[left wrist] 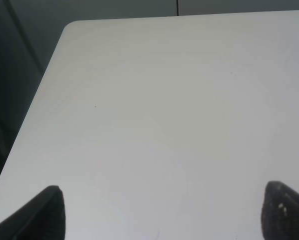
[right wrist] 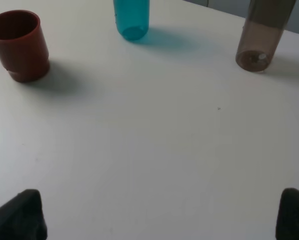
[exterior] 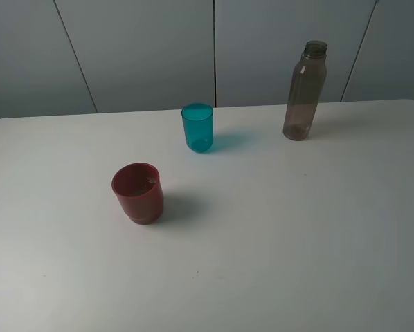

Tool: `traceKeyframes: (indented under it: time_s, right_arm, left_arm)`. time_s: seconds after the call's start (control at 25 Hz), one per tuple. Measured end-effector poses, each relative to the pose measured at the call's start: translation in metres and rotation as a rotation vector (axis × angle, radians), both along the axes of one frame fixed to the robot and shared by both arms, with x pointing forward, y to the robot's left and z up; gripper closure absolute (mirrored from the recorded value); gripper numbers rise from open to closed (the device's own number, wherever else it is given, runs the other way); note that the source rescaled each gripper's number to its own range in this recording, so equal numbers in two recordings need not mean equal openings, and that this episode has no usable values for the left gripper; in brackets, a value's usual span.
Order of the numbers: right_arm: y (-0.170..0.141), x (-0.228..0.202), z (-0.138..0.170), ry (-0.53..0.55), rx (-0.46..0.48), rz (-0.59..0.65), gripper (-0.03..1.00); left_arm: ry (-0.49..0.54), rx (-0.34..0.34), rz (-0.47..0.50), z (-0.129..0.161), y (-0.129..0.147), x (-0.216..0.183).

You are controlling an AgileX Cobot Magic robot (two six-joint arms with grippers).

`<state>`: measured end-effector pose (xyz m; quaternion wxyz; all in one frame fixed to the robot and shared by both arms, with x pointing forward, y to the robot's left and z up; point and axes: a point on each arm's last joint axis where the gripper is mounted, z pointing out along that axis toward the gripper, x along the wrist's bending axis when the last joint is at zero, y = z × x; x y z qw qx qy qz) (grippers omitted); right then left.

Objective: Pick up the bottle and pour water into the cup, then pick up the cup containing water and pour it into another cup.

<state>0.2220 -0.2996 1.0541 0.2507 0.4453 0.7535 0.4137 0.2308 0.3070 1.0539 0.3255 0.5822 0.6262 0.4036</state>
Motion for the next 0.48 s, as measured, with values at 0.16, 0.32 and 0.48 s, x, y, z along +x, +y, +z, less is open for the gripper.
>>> traceKeyframes:
  time_s: [0.16,0.32,0.48]
  right_arm:
    - [0.0015,0.0051,-0.0006,-0.034,0.024,-0.014,-0.03]
    - [-0.0012,0.0089,-0.0017,-0.042,0.041,-0.087,-0.03]
    - [-0.0014,0.0089,-0.0014,-0.049,0.045,-0.201,-0.03]
  left_arm:
    - [0.0,0.002,0.001,0.0,0.0002,0.0]
    - [0.0,0.002,0.001,0.0,0.0002,0.0]
    - [0.0,0.002,0.001,0.0,0.0002,0.0]
